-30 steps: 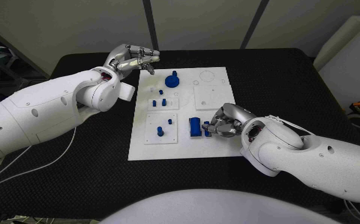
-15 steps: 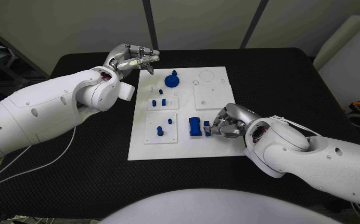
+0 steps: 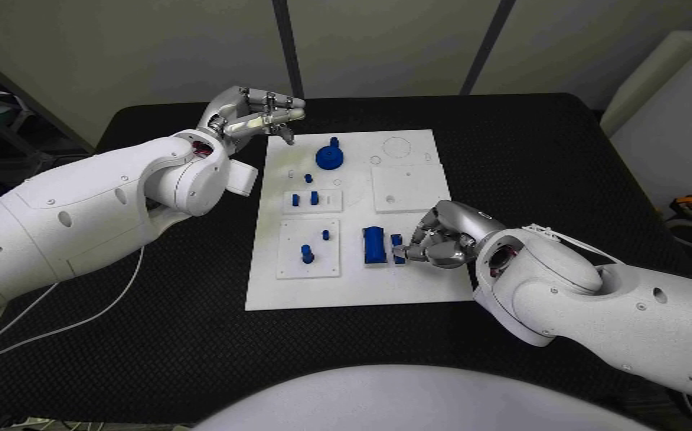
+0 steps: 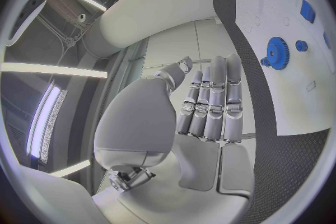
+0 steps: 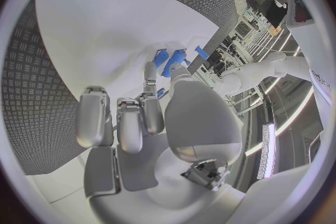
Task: Assemble the parts on the task board
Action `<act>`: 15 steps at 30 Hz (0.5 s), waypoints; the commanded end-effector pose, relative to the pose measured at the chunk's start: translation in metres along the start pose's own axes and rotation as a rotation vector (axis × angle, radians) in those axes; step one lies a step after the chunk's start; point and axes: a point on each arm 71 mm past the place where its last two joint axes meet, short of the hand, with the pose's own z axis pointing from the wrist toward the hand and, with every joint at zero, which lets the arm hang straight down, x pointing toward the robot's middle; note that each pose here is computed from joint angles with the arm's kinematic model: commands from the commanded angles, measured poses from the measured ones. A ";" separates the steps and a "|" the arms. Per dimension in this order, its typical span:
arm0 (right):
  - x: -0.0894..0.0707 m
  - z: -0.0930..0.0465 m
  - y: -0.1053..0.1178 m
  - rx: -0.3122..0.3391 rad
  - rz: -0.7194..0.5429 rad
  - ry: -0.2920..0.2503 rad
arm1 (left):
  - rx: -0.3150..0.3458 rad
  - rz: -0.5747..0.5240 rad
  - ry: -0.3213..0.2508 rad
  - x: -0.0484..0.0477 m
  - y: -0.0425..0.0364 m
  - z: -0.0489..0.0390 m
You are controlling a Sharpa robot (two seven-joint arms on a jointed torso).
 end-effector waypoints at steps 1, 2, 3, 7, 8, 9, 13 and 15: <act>0.000 -0.001 0.001 -0.029 -0.013 0.009 | 0.004 -0.003 0.006 0.0001 -0.0010 0.0003; 0.000 -0.001 0.001 -0.029 -0.014 0.011 | 0.004 -0.003 0.006 0.0001 -0.0009 0.0003; 0.000 -0.001 0.000 -0.028 -0.016 0.014 | 0.004 -0.003 0.006 0.0001 -0.0009 0.0003; 0.000 0.001 -0.002 -0.026 -0.020 0.021 | 0.005 -0.004 0.007 0.0007 -0.0010 0.0005; 0.001 0.001 -0.002 -0.024 -0.021 0.023 | 0.005 -0.004 0.008 0.0008 -0.0011 0.0005; 0.001 0.002 -0.003 -0.023 -0.023 0.024 | 0.006 -0.004 0.008 0.0009 -0.0011 0.0006; 0.002 0.004 -0.004 -0.021 -0.029 0.032 | 0.006 -0.004 0.008 0.0009 -0.0011 0.0006; 0.002 0.007 -0.005 -0.021 -0.031 0.036 | 0.006 -0.004 0.008 0.0009 -0.0010 0.0006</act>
